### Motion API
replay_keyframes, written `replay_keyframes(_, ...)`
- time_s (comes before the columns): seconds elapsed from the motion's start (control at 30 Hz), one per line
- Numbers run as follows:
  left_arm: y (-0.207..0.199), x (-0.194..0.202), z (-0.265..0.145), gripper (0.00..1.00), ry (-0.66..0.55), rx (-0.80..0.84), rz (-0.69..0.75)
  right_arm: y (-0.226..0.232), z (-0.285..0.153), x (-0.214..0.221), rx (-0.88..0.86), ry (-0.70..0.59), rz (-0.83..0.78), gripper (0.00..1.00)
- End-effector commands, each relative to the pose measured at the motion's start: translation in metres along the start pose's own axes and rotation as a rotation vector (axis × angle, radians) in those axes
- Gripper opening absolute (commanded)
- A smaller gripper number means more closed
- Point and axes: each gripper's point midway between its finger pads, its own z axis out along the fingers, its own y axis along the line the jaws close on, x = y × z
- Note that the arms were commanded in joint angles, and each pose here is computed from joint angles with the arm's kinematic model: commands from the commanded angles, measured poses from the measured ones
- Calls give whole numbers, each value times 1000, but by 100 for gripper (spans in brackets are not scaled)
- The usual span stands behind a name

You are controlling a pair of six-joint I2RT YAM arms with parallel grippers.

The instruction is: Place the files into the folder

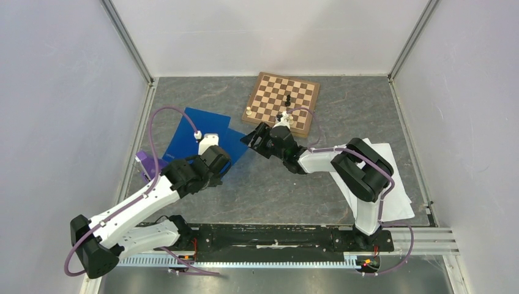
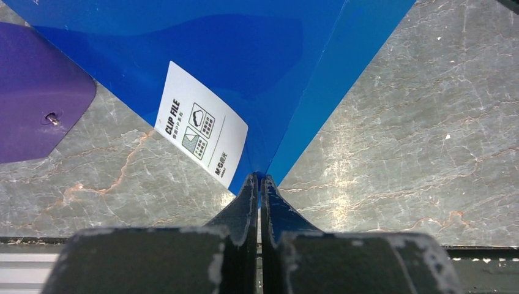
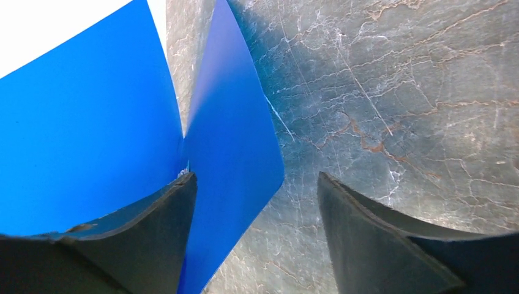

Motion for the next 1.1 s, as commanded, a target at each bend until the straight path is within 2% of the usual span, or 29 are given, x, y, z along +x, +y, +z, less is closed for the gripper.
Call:
replay_keyframes(0.0,-14,-18,-16,2,-39,74,-55,33,9,-11,-106,-46,40,67)
replay_keyframes(0.03,-14,-19,-18,2,-39,80,-51,35,11,-12,-110,-50,37,60)
replay_keyframes(0.13,-16,-24,-25,2,-57,109,-52,42,14,-16,-128,-56,11,23)
replay_keyframes(0.17,-17,-27,-28,4,-66,123,-55,44,14,-17,-132,-59,-1,10)
replay_keyframes(0.2,-18,-31,-33,11,-78,140,-56,43,12,-19,-128,-63,-22,0)
replay_keyframes(0.3,-27,-51,-56,41,-126,221,-75,48,-5,-26,-135,-93,-90,0)
replay_keyframes(0.37,-36,-67,-76,49,-157,292,-83,53,-23,-32,-142,-116,-147,0)
replay_keyframes(0.53,-58,-111,-133,53,-259,486,-126,67,-78,-50,-163,-192,-291,0)
replay_keyframes(0.63,-51,-134,-147,54,-320,459,-199,75,-114,-57,-169,-244,-395,0)
replay_keyframes(0.83,-46,-152,-127,59,-343,325,-333,112,-184,-56,-162,-339,-726,0)
replay_keyframes(1.07,-55,-155,-123,67,-335,431,-566,128,-230,-13,-71,-370,-1066,0)
